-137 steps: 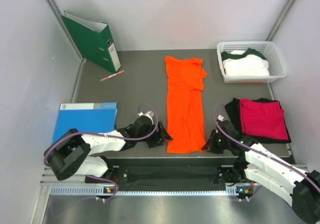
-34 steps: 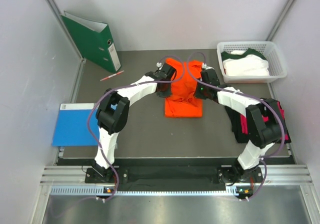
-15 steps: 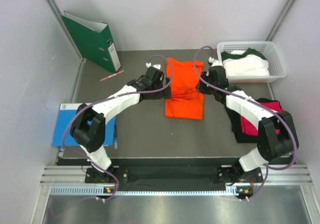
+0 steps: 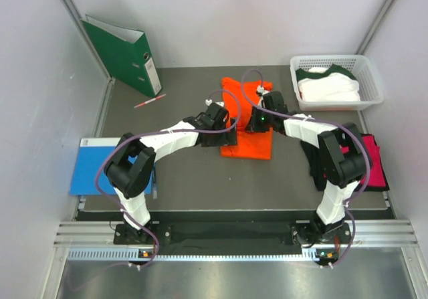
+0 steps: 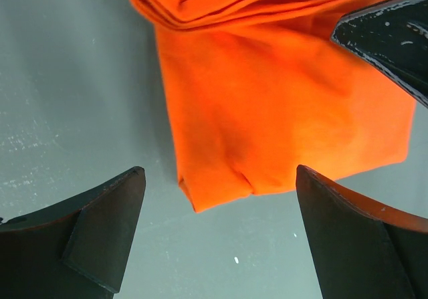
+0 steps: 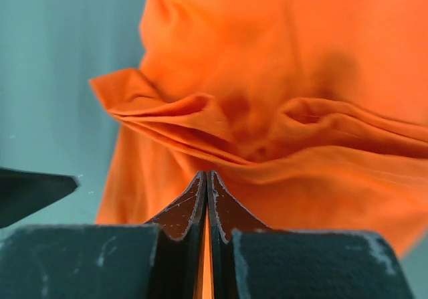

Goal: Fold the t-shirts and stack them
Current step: Fold the folded rectangular tshirt in 1/3 of the way

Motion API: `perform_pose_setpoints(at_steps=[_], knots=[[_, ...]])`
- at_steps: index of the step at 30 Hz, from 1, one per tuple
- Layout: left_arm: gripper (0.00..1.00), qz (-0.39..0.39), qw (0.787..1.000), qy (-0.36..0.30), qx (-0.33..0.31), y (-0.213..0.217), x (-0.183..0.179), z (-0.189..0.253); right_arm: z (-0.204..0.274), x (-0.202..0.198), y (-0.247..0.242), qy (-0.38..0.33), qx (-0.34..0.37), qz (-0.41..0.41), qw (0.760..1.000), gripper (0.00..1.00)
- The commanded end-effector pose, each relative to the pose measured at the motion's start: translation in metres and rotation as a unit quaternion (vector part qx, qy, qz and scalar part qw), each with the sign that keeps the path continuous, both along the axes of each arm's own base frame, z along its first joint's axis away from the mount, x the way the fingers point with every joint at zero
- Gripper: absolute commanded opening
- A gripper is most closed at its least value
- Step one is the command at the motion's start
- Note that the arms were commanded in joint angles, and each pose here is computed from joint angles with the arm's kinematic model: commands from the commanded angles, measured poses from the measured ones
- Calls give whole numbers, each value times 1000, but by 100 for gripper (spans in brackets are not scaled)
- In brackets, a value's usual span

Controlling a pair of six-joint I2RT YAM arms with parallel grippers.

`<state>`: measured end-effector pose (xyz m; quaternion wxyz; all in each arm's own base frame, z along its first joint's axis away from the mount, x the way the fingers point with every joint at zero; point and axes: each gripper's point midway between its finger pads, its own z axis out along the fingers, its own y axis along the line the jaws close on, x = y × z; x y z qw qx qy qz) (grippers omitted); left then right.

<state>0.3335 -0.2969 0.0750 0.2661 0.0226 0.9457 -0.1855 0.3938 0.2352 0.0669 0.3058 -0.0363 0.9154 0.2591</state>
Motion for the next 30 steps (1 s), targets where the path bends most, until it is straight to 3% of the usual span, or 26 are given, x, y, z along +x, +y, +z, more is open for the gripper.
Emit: perform_pose_setpoints(at_steps=[1,18,24,28,29,30], knots=[[98,13,1000,-7,-14,-5,8,-1,30,15,31,-35,48,35,998,0],[98,14,999,29,29,4,0,-33,-11,79,32,-26,-7,-27,999,0],[98,17,999,26,44,13,-5,-33,31,97,25,-92,-13,-50,994,0],[98,33,998,-2,52,25,-3,-19,76,74,6,-148,1,-69,987,1],[98,37,998,-10,51,30,-5,-14,111,66,0,-180,15,-76,980,8],[98,43,998,-21,51,32,-2,-10,105,55,-10,-179,6,-87,980,16]])
